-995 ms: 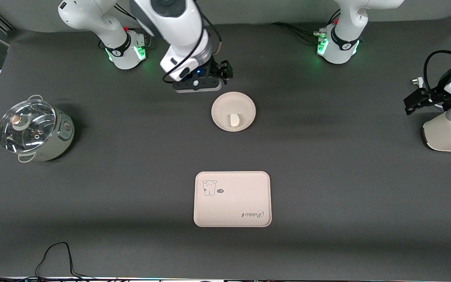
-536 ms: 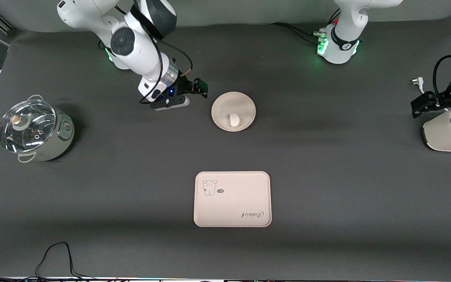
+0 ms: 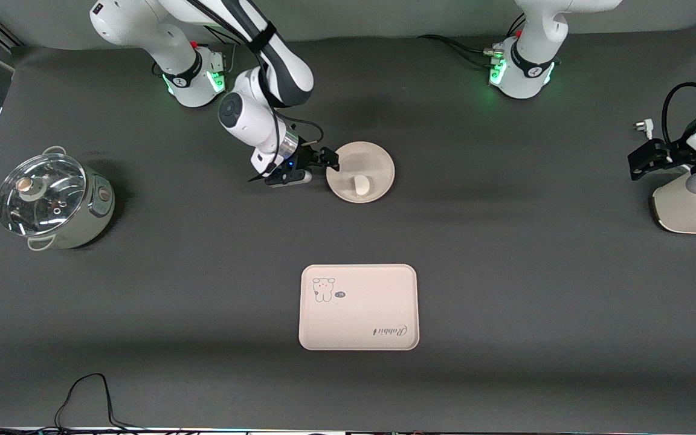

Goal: Place bun in plate and plate on tray
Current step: 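Withdraw the left gripper while the right gripper reaches the plate rim, then grasp the plate rim with the right gripper and lift it, then carry the plate with the right gripper onto the cream tray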

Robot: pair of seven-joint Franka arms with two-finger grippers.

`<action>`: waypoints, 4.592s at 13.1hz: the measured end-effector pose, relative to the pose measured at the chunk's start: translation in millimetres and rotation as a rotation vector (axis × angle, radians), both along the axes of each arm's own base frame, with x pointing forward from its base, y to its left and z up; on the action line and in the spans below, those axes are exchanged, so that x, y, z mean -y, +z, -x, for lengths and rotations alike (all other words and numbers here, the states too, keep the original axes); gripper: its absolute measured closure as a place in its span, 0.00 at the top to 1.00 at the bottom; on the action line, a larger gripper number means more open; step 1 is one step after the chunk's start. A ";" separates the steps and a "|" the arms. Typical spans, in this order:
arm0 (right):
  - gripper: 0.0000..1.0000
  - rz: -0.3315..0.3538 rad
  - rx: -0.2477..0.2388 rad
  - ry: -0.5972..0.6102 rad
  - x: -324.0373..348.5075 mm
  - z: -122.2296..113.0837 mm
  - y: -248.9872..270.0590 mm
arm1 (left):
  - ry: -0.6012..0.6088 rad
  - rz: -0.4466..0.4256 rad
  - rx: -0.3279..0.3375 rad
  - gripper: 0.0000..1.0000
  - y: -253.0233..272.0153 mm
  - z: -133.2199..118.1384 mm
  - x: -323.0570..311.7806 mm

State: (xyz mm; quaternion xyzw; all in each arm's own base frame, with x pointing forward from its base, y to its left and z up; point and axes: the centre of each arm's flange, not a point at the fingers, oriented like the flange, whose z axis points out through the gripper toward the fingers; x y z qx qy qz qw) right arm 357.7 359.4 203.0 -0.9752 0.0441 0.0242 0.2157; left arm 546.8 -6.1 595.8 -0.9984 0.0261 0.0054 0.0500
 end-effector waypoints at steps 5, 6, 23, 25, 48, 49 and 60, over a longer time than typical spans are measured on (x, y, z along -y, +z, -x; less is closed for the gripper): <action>1.00 0.021 0.023 -0.014 1.8 -6.0 -18.7 | 0.003 0.005 0.000 1.00 0.0 -0.1 -1.1; 1.00 0.018 0.023 -0.012 -0.3 -5.8 -18.4 | 0.004 0.005 0.000 1.00 0.0 -0.1 -1.6; 0.21 -0.042 0.057 0.055 -5.6 -0.4 -36.6 | -0.001 0.007 0.006 1.00 4.1 -0.2 1.7; 0.09 -0.049 0.063 0.054 -9.2 -3.0 -34.1 | 0.002 0.006 -0.016 1.00 2.5 2.2 1.0; 0.04 -0.026 -0.018 0.195 15.8 -105.5 78.7 | 0.004 0.006 -0.023 1.00 4.7 3.4 0.7; 0.04 -0.015 -0.007 0.186 18.1 -113.8 82.8 | 0.003 0.006 -0.023 1.00 4.7 3.4 0.8; 0.04 0.031 0.108 0.061 -6.9 -308.9 80.3 | 0.004 0.006 -0.023 1.00 5.4 3.5 0.6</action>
